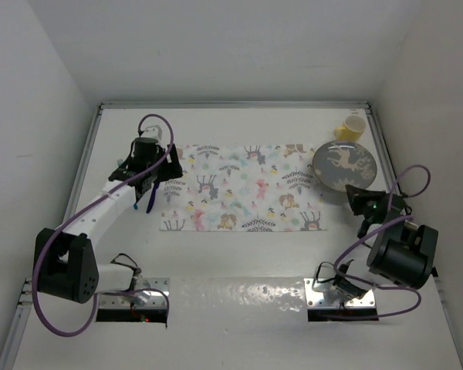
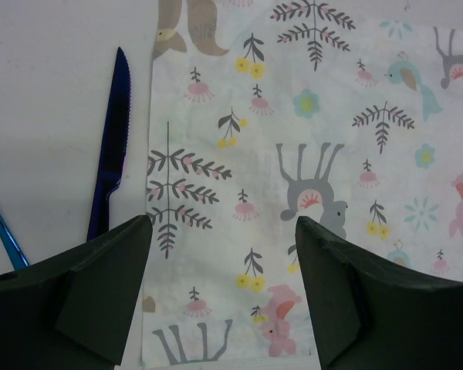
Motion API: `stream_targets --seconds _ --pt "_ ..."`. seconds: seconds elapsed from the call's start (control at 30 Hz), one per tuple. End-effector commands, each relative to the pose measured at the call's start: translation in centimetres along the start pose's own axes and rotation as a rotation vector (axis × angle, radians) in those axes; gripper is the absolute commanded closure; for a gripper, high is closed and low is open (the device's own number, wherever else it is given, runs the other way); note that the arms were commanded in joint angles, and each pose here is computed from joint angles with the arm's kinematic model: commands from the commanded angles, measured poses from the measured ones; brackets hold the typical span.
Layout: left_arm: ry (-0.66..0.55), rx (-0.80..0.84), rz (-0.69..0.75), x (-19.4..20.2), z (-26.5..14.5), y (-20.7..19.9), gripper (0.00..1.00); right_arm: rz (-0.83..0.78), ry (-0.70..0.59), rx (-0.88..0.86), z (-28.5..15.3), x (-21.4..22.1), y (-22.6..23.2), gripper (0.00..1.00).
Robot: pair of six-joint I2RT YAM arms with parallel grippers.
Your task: Set the dinner table for one person
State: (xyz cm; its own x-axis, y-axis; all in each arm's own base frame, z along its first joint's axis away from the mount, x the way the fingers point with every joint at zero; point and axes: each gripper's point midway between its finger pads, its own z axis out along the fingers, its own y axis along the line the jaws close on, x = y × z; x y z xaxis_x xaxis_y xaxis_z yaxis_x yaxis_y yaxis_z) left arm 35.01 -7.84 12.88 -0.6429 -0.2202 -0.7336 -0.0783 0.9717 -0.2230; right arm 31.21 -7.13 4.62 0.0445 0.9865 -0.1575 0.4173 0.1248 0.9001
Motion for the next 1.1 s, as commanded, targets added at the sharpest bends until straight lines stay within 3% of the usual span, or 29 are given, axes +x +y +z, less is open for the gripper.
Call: stream_targets --seconds 0.0,0.17,0.47,0.77,1.07 --pt "-0.075 0.046 0.006 -1.8 -0.9 -1.0 0.27 -0.187 0.022 -0.335 -0.9 -1.1 10.2 1.0" --pt "-0.083 0.054 0.005 -2.1 -1.0 -1.2 0.27 -0.271 0.188 -0.421 -1.4 2.1 13.5 1.0" --pt "-0.089 0.055 0.006 -2.2 -1.0 -1.2 0.27 -0.446 0.573 -0.445 -2.2 14.9 13.8 1.0" --pt "-0.093 0.058 0.009 -2.2 -1.2 -1.2 0.27 -0.48 0.722 -0.468 -1.7 22.1 13.0 1.0" --pt "-0.1 0.058 0.01 -2.3 -1.4 -1.1 0.27 -0.486 0.794 -0.45 -0.5 25.8 11.6 1.0"
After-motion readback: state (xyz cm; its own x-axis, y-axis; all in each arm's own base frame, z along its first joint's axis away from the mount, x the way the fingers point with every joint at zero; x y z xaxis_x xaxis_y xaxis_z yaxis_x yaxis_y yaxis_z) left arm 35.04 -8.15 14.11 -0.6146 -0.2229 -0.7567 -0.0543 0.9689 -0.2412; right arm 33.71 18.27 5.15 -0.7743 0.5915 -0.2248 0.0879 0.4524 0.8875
